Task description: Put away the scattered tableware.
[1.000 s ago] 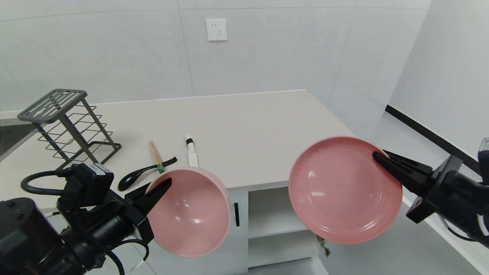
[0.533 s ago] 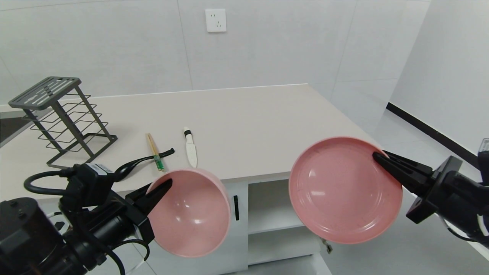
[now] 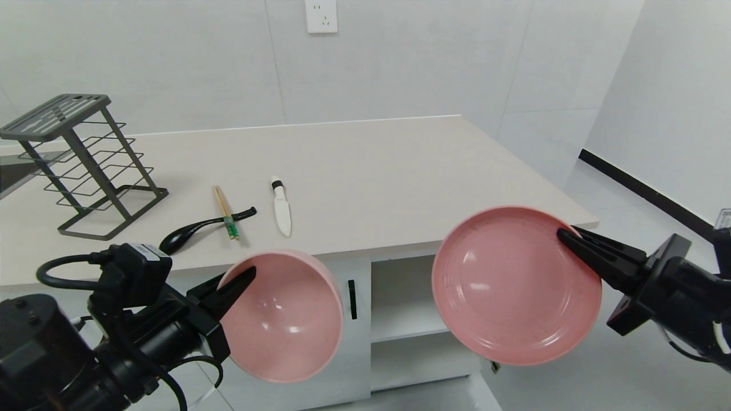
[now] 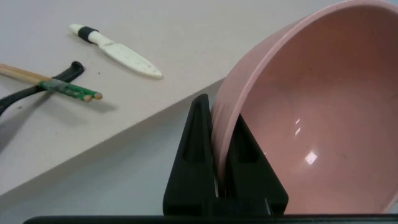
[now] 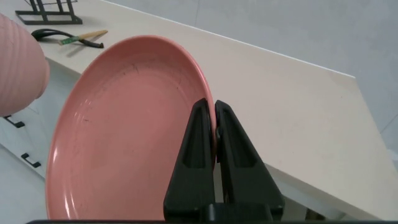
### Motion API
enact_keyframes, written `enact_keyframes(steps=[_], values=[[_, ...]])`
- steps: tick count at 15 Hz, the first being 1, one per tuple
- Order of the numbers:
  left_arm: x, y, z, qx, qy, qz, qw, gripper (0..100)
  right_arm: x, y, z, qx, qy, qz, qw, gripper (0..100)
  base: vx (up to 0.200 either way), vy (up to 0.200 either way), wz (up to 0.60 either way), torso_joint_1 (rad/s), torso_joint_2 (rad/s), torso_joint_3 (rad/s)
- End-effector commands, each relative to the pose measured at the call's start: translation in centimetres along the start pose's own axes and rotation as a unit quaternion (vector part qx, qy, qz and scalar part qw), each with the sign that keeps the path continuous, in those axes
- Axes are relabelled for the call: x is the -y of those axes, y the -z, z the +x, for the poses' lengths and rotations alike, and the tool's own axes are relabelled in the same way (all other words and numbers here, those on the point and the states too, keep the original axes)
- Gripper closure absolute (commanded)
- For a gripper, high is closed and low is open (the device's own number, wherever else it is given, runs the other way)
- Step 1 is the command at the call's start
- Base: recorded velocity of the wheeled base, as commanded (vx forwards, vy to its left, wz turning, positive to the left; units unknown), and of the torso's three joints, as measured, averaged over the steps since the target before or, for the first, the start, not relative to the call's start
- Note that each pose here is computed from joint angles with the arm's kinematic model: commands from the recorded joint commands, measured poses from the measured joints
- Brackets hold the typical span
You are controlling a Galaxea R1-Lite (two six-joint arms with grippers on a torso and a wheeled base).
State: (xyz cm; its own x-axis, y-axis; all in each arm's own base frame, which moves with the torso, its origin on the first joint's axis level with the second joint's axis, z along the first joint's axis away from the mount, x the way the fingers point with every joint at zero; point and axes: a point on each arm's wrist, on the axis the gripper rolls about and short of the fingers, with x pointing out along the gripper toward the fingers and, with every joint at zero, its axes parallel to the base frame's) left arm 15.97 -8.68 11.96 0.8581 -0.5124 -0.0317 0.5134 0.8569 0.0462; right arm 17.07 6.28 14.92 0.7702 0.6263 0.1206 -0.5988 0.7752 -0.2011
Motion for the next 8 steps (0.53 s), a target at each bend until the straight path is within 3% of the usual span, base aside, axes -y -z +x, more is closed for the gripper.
enact_keyframes(steps=[1,8], values=[[-0.02,0.04,0.03,-0.001,-0.001,0.000,1.0000,100,-0.04,0.10,-0.02,-0.002,-0.001,0.001,1.000,100,0.000,0.000,0.00,-0.154,0.31,0.149],[-0.02,-0.01,-0.01,0.000,-0.001,0.000,1.0000,100,-0.06,0.18,-0.05,-0.005,-0.001,0.001,1.000,100,0.000,0.000,0.00,-0.121,0.24,0.115]])
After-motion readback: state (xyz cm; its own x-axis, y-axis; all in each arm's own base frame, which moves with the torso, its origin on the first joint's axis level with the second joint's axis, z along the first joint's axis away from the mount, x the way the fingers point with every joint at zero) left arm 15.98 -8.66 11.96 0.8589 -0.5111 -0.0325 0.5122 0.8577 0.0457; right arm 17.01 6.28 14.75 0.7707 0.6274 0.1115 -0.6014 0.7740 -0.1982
